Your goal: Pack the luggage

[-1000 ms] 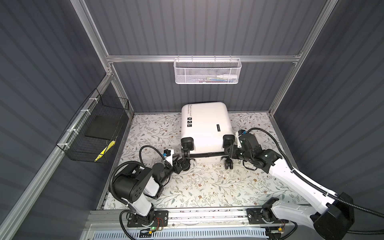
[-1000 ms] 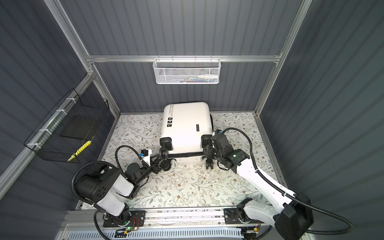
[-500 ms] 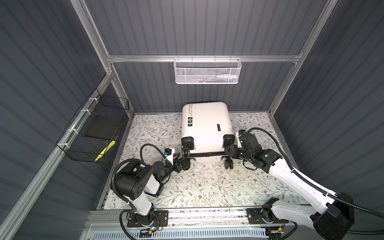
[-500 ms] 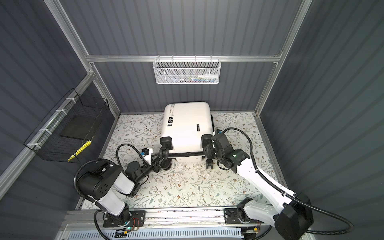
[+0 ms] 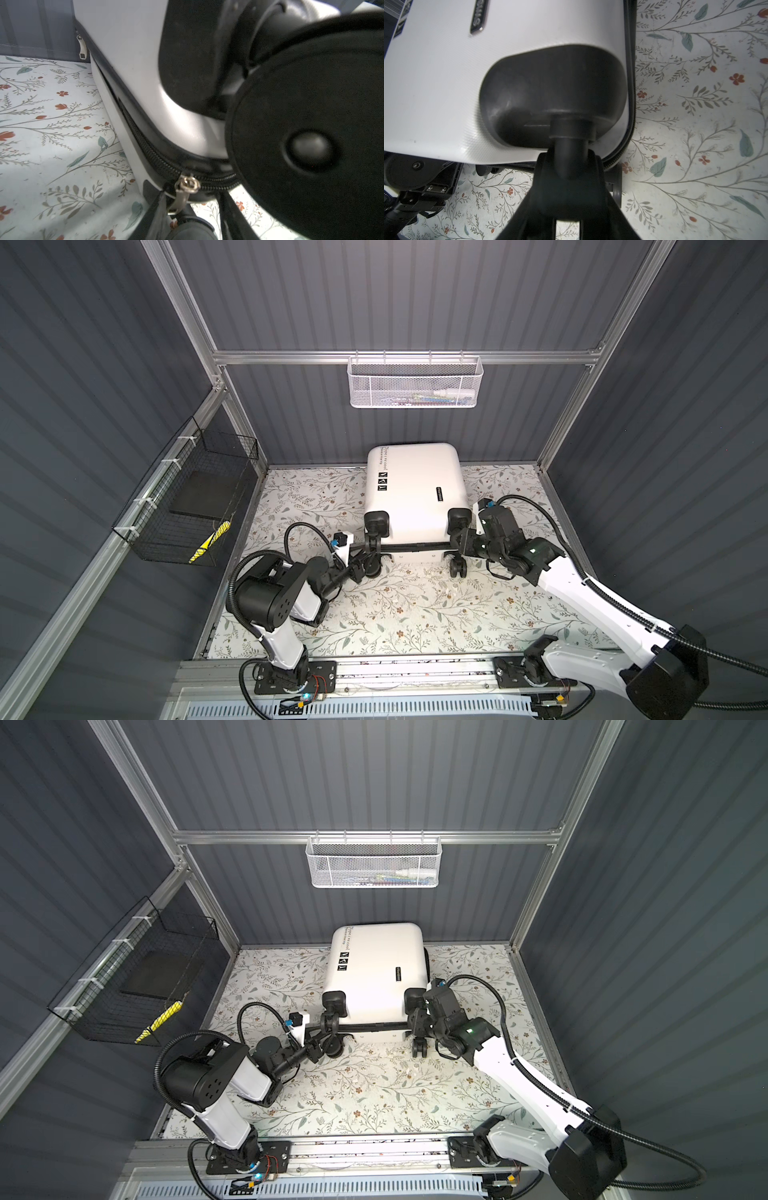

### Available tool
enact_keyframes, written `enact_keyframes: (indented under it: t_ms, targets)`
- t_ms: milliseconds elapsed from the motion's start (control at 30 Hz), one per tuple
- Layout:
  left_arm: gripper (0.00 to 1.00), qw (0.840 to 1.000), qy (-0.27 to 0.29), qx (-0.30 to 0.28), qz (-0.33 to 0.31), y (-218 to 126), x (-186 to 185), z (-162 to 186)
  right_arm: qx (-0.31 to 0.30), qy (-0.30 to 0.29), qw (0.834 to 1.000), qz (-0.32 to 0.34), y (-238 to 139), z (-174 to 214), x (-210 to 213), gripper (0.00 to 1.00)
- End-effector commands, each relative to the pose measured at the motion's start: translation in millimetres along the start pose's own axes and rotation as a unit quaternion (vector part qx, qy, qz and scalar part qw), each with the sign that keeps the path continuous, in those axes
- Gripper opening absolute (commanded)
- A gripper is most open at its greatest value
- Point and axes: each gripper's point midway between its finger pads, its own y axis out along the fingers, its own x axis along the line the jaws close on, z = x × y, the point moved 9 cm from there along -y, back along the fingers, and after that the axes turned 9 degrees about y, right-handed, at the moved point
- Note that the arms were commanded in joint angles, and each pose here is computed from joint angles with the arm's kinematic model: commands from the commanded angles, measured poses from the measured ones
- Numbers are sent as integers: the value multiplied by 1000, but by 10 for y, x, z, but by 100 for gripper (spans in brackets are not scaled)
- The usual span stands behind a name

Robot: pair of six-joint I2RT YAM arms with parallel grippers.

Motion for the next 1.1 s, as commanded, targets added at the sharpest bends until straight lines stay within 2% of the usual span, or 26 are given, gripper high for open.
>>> enact_keyframes:
  t_ms: [0,367,667,900,1067]
  targets:
    - [38,999,24,-23,22,74,-12,-109,60,-14,998,25,50,211,-134,8]
    - [28,999,18,-16,-25,37,59,-48,60,-12,998,25,49,213,-138,8]
    - [14,999,13,-16,-30,38,68,-46,59,-13,998,24,40,211,-136,8]
    - [0,999,1,-20,-30,5,48,-67,56,-14,998,23,22,192,-128,8]
    - [0,999,-8,-24,-22,-40,10,-90,53,-15,998,21,3,164,-117,8]
